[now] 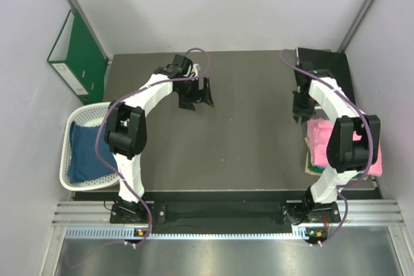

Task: Fold and stack the t-shirts
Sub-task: Put the neatly folded tshirt into the corner of the board with the right arm

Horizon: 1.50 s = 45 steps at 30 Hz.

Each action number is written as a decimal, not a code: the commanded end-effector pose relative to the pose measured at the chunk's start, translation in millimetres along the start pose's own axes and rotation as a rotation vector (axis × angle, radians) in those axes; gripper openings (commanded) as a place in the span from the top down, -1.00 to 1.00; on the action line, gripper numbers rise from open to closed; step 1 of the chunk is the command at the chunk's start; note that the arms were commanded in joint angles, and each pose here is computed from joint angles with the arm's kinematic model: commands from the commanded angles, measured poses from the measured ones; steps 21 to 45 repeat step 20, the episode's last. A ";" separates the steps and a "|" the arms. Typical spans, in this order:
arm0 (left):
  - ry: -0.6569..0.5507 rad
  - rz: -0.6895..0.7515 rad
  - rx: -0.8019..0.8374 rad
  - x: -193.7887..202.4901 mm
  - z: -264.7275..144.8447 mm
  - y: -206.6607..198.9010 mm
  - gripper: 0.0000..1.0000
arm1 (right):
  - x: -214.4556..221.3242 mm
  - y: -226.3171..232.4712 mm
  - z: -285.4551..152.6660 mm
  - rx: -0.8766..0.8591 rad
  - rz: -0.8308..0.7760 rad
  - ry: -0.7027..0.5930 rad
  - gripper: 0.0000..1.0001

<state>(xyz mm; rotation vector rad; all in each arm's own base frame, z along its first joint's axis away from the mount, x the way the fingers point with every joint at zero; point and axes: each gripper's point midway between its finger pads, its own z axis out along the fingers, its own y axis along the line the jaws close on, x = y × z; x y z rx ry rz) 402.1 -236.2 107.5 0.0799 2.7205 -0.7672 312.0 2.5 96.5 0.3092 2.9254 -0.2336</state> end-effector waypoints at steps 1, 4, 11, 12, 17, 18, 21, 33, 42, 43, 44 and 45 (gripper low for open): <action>-0.102 0.066 -0.022 -23.4 -26.7 -5.0 -0.97 | -33.0 52.1 -52.2 -0.086 -0.093 -0.173 0.16; -0.101 0.056 -0.053 -23.2 -29.4 1.2 -0.97 | -47.0 98.6 -67.2 -0.166 -0.169 -0.249 -0.32; -0.111 0.045 -0.119 -17.7 -40.8 17.1 -0.97 | -72.5 212.3 -99.8 -0.443 -0.316 -0.397 -0.99; -0.113 0.043 -0.128 -17.0 -42.3 19.0 -0.97 | -76.0 225.7 -102.0 -0.472 -0.329 -0.408 -0.99; -0.109 0.036 -0.153 -9.3 -48.0 28.4 -0.97 | -70.9 269.3 -112.9 -0.558 -0.387 -0.416 -0.99; -0.106 0.033 -0.157 -7.4 -47.5 29.9 -0.97 | -69.6 271.0 -111.6 -0.559 -0.391 -0.412 -0.99; -0.134 0.040 -0.165 -10.3 -52.4 29.8 -0.97 | -66.7 268.1 -107.3 -0.548 -0.390 -0.406 -0.99; -0.134 0.040 -0.165 -10.3 -52.4 29.8 -0.97 | -66.7 268.1 -107.3 -0.548 -0.390 -0.406 -0.99; -0.134 0.040 -0.165 -10.3 -52.4 29.8 -0.97 | -66.7 268.1 -107.3 -0.548 -0.390 -0.406 -0.99; -0.134 0.040 -0.165 -10.3 -52.4 29.8 -0.97 | -66.7 268.1 -107.3 -0.548 -0.390 -0.406 -0.99; -0.134 0.040 -0.165 -10.3 -52.4 29.8 -0.97 | -66.7 268.1 -107.3 -0.548 -0.390 -0.406 -0.99; -0.134 0.040 -0.165 -10.3 -52.4 29.8 -0.97 | -66.7 268.1 -107.3 -0.548 -0.390 -0.406 -0.99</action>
